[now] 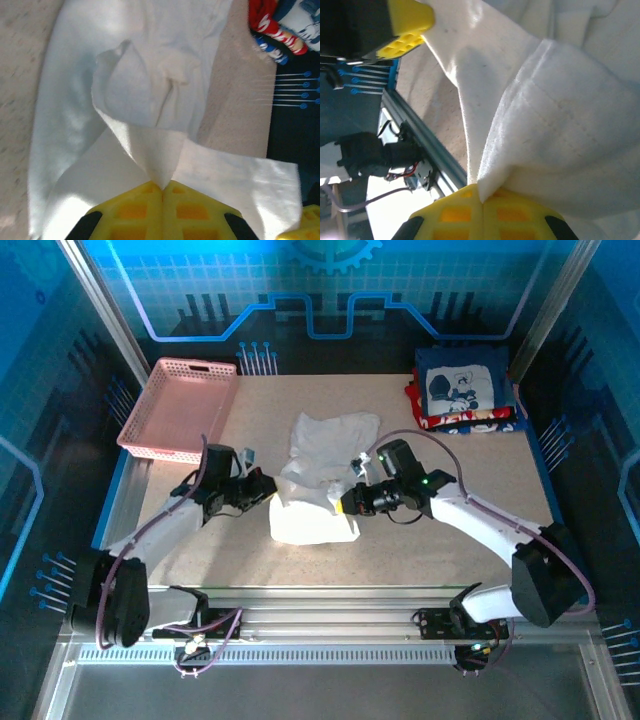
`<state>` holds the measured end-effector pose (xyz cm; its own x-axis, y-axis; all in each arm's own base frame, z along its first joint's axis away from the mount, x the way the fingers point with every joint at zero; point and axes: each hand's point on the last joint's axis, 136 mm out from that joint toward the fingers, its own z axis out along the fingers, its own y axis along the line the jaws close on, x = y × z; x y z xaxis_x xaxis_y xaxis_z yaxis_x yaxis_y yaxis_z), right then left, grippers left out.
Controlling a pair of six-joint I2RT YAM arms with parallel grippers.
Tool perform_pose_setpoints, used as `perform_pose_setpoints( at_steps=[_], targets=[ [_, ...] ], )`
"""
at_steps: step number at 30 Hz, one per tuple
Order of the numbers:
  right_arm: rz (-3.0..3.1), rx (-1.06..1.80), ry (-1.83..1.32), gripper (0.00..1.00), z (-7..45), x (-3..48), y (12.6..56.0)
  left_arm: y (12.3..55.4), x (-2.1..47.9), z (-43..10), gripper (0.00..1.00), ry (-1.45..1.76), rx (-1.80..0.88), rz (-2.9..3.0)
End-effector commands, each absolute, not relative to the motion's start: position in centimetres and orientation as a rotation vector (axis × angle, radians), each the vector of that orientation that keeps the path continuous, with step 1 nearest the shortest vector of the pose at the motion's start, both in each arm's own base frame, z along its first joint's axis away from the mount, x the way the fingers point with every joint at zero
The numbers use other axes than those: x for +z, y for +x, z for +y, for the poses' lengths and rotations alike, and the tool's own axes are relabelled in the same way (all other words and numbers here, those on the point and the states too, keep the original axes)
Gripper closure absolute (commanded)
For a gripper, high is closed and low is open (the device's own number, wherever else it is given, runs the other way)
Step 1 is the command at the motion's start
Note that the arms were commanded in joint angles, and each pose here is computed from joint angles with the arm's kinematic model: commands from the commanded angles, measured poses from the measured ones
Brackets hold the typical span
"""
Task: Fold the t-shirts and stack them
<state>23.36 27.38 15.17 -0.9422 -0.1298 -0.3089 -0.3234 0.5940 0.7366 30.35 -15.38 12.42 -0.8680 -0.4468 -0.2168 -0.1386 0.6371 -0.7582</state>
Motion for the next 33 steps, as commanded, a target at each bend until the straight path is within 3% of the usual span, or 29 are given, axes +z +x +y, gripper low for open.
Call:
perform_pose_setpoints(
  at_steps=[1,10,21,33],
  targets=[
    [2.547,1.373,-0.491,1.0,27.9,15.1,21.3,28.4,11.2,-14.8,1.0,-0.571,-1.101,2.478],
    [2.717,1.316,-0.393,1.0,25.9,10.2,19.2,25.5,7.3,-14.6,1.0,-0.639,-1.065,2.546],
    [2.743,1.346,-0.302,1.0,24.8,8.8,21.0,27.4,6.0,-16.1,1.0,-0.572,-1.049,2.612],
    [2.726,1.388,-0.375,1.0,24.3,9.3,16.9,21.4,6.2,-15.2,1.0,-0.609,-1.076,2.584]
  ],
)
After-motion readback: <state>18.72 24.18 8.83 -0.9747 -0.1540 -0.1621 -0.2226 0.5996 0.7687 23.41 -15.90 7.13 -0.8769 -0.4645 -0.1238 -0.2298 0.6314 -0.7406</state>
